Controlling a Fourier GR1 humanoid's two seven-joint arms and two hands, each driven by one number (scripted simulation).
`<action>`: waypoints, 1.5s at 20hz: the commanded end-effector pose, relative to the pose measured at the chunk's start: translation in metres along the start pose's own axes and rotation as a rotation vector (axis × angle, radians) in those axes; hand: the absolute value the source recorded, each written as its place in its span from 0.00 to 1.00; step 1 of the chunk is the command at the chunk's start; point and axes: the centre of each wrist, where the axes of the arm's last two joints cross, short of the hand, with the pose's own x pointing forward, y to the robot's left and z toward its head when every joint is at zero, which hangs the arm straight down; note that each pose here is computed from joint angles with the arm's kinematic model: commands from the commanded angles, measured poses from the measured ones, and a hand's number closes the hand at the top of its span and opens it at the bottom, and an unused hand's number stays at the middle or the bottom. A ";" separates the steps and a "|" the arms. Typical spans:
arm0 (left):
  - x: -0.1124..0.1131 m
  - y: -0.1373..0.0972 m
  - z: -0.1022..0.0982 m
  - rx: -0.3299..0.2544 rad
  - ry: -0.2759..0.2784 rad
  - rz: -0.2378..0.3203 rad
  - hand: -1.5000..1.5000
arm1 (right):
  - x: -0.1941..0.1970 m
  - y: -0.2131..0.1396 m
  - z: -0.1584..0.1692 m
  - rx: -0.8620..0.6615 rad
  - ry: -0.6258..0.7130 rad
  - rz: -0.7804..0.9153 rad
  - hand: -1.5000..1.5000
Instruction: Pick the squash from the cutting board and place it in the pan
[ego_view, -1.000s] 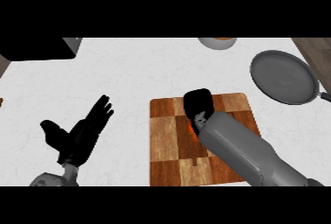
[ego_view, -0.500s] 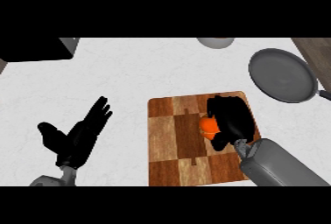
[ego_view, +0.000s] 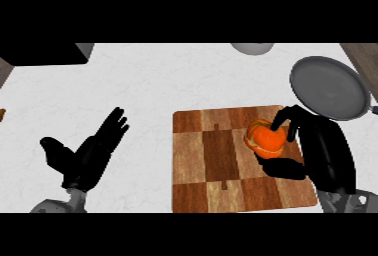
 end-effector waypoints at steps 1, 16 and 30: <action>0.003 -0.006 -0.006 -0.038 0.005 -0.010 0.50 | -0.029 -0.017 0.005 -0.087 0.044 -0.139 1.00; 0.005 -0.016 -0.008 -0.065 0.001 -0.004 0.50 | -0.149 -0.013 -0.089 -0.223 0.108 -0.020 1.00; 0.006 -0.012 -0.007 -0.100 -0.012 -0.014 0.50 | -0.243 -0.036 -0.117 -0.498 0.238 -0.031 1.00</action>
